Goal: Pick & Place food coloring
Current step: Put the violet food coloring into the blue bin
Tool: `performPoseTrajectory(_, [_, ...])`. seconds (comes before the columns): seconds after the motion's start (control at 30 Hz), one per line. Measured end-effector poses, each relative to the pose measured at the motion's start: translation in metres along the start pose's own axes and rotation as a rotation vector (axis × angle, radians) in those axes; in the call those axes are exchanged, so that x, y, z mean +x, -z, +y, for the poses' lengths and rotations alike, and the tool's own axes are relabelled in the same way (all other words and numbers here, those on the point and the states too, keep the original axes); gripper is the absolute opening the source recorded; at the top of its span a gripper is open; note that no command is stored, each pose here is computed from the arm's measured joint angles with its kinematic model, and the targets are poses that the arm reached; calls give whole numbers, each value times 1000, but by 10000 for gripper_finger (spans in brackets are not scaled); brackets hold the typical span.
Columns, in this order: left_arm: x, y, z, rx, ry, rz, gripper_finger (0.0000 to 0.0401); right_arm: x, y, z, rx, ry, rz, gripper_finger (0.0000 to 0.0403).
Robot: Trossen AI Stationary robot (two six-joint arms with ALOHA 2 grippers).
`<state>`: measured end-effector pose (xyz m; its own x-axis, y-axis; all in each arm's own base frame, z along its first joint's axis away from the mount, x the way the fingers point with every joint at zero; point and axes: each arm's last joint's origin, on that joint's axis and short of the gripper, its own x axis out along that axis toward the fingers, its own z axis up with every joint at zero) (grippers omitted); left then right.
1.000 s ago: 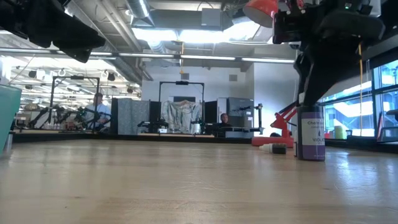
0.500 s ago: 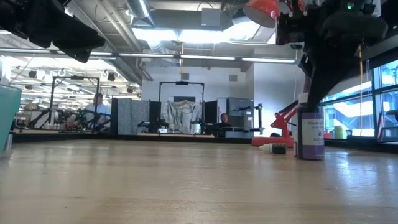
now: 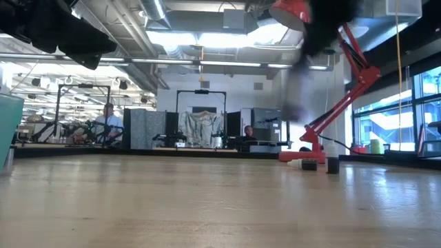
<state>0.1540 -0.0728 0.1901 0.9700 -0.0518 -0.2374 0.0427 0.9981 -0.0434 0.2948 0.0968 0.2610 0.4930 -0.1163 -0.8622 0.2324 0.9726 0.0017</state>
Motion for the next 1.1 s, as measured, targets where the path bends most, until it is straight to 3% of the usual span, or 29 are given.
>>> performPoseTrajectory(0.23, [0, 0, 0, 0, -3, -1, 82, -38, -69, -2, -128, -28, -207, 120])
performPoseTrajectory(0.4, [0, 0, 0, 0, -3, -1, 83, -36, -116, 4, -240, -59, -252, 120])
performPoseTrajectory(0.5, [0, 0, 0, -8, -3, -2, 86, -23, -136, 8, -296, -100, -201, 120])
performPoseTrajectory(0.7, [0, 0, 0, -37, 3, -1, 86, 26, -150, 19, -326, -133, -82, 120])
performPoseTrajectory(0.9, [0, 0, 0, -37, 3, -1, 84, 78, -144, 30, -350, -144, 11, 120])
performPoseTrajectory(1.1, [0, 0, 0, -37, 5, -1, 83, 108, -139, 37, -351, -239, 60, 120])
